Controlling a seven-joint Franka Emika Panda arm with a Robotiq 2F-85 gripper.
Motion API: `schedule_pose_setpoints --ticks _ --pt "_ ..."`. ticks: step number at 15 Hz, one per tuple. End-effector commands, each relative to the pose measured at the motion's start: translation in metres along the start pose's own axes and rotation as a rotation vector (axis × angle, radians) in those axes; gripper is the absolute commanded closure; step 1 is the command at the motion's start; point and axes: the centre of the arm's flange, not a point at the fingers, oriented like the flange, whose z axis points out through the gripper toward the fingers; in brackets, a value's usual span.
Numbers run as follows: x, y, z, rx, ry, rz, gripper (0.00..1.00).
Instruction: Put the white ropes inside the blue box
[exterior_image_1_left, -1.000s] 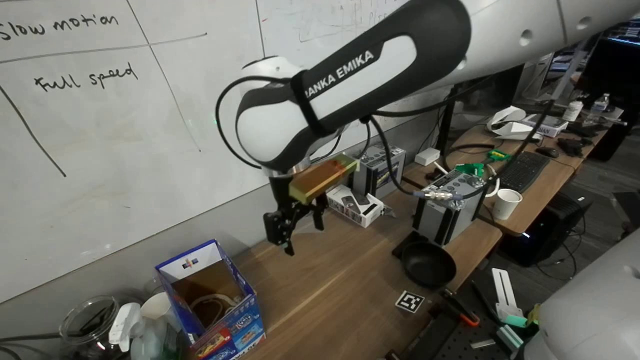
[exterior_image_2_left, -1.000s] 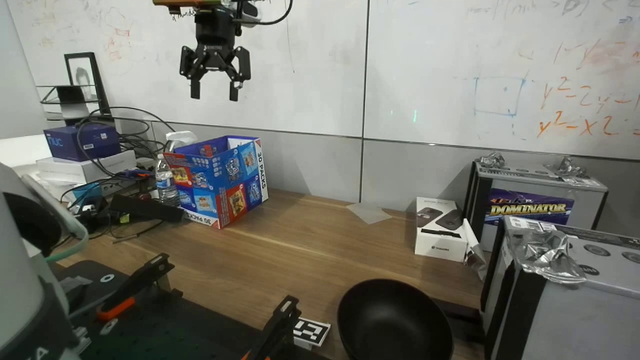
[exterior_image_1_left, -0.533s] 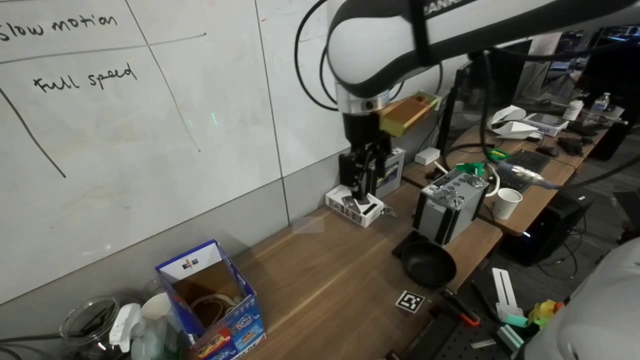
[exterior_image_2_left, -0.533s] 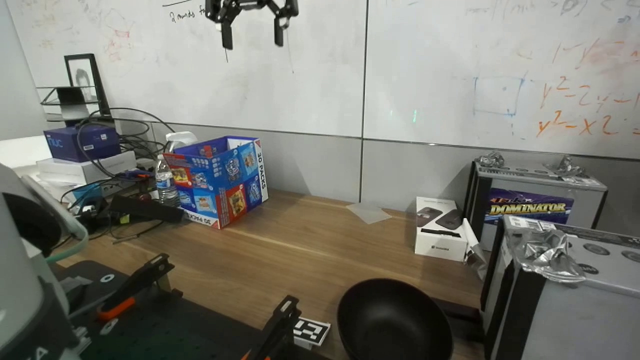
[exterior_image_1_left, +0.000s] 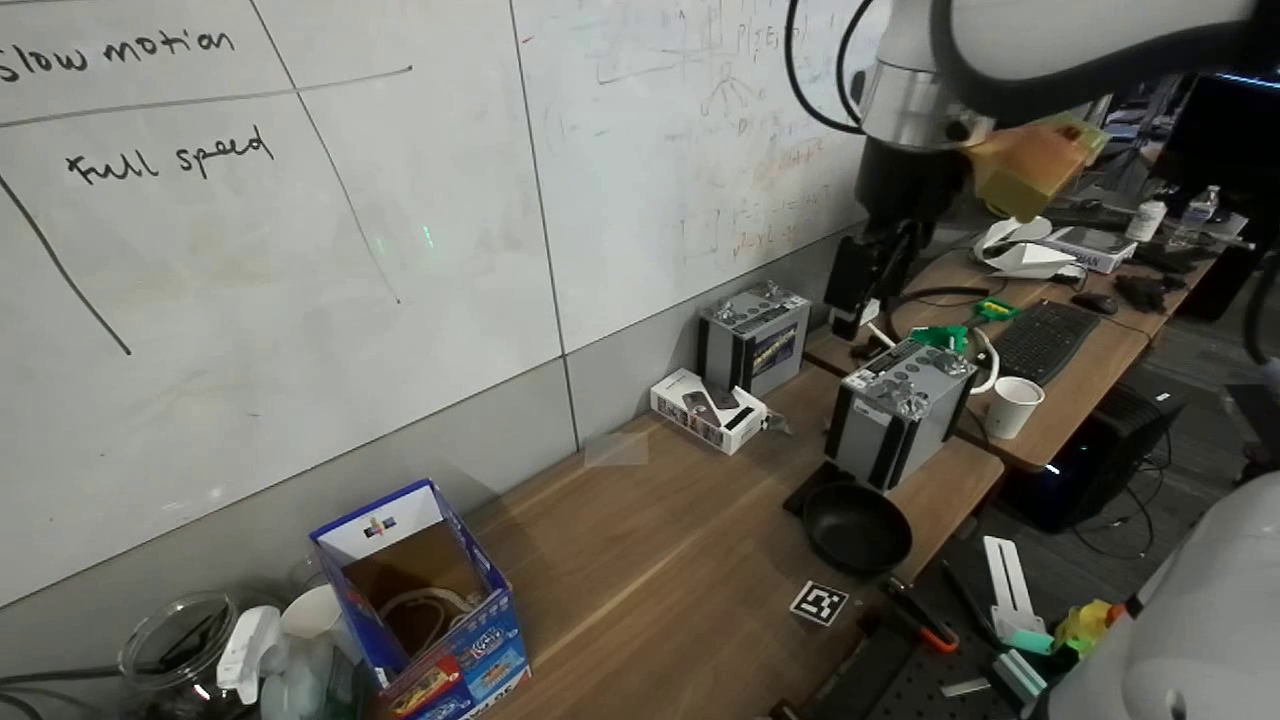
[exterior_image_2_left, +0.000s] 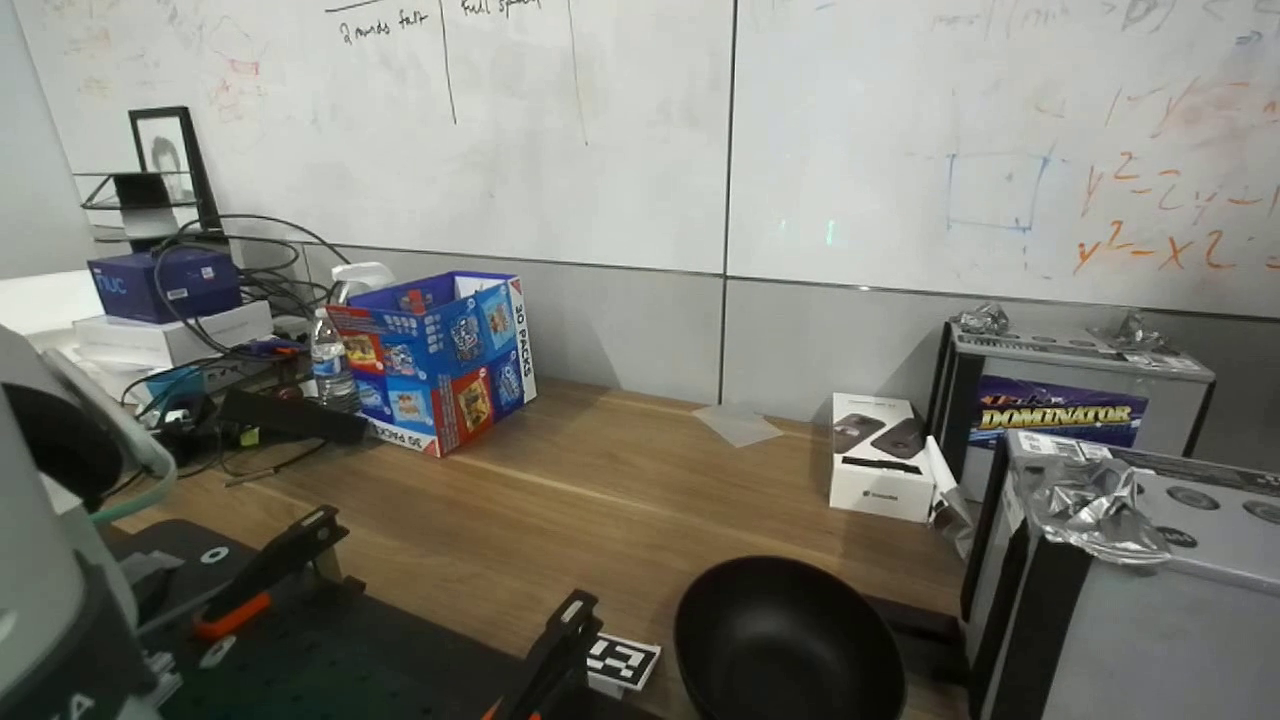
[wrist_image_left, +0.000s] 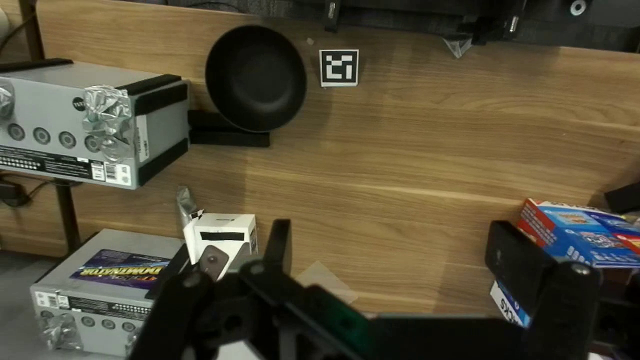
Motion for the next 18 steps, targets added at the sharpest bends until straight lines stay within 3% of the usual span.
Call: schedule_pose_setpoints --ticks 1,8,18 --pt "-0.040 0.008 -0.013 -0.004 0.041 0.023 0.00" --pt "-0.055 0.005 -0.003 0.040 -0.072 0.029 0.00" --pt "-0.053 0.007 0.007 0.044 -0.107 0.049 0.00"
